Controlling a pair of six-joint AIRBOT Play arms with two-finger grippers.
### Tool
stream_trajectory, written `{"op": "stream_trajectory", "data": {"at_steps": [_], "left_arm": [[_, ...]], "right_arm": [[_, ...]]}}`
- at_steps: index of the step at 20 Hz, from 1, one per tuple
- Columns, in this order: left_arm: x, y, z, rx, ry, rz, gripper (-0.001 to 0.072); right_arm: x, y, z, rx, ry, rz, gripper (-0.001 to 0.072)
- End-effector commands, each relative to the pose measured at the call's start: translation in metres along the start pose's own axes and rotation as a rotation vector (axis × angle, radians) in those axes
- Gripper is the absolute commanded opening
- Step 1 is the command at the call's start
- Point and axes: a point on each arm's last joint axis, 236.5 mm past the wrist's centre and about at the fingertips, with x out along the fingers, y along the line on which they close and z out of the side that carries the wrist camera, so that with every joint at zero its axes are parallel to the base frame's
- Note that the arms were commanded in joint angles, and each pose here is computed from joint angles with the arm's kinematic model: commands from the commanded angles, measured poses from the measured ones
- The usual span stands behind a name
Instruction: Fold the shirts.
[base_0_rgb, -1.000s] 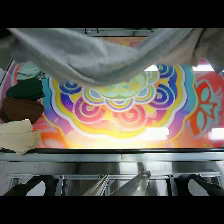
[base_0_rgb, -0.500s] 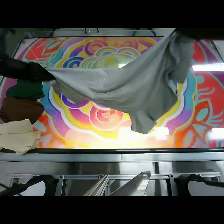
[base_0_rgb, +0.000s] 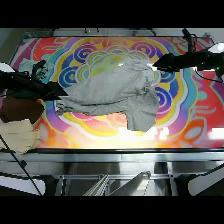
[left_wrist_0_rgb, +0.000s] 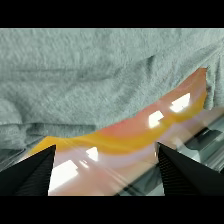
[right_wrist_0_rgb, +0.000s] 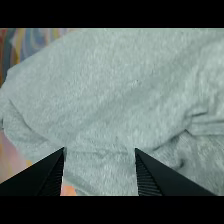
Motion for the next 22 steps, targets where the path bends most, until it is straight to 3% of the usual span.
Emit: {"op": "stream_trajectory", "data": {"at_steps": [1, 4, 7, 16, 17, 18, 19, 20, 22], "left_arm": [[-0.009, 0.025, -0.025, -0.109, 0.051, -0.009, 0.0715], [0.005, 0.064, -0.067, -0.196, 0.119, 0.094, 0.0714], [0.032, 0.080, -0.086, -0.260, 0.120, 0.101, 0.0696], [0.061, 0.098, -0.028, -0.162, -0.101, 0.263, 0.0695], [0.062, 0.098, -0.027, -0.156, -0.103, 0.266, 0.0653], [0.062, 0.097, -0.028, -0.149, -0.096, 0.262, 0.0445], [0.063, 0.095, -0.032, -0.136, -0.079, 0.255, 0.0172], [0.064, 0.092, -0.035, -0.129, -0.062, 0.245, 0.0034], [0.065, 0.089, -0.041, -0.121, -0.034, 0.231, 0.0033]], "right_arm": [[-0.035, -0.013, -0.036, 0.087, 0.125, 0.042, 0.0489], [-0.034, -0.037, -0.088, 0.225, 0.244, 0.006, 0.0487], [-0.021, -0.060, -0.131, 0.326, 0.261, -0.043, 0.0458], [-0.011, -0.065, -0.171, 0.404, 0.303, -0.031, 0.0458], [-0.010, -0.065, -0.174, 0.407, 0.308, -0.029, 0.0458], [-0.009, -0.065, -0.177, 0.415, 0.313, -0.028, 0.0456], [-0.008, -0.066, -0.181, 0.425, 0.316, -0.028, 0.0435], [-0.005, -0.070, -0.184, 0.439, 0.310, -0.037, 0.0435], [0.005, -0.079, -0.191, 0.459, 0.293, -0.070, 0.0435]]}}
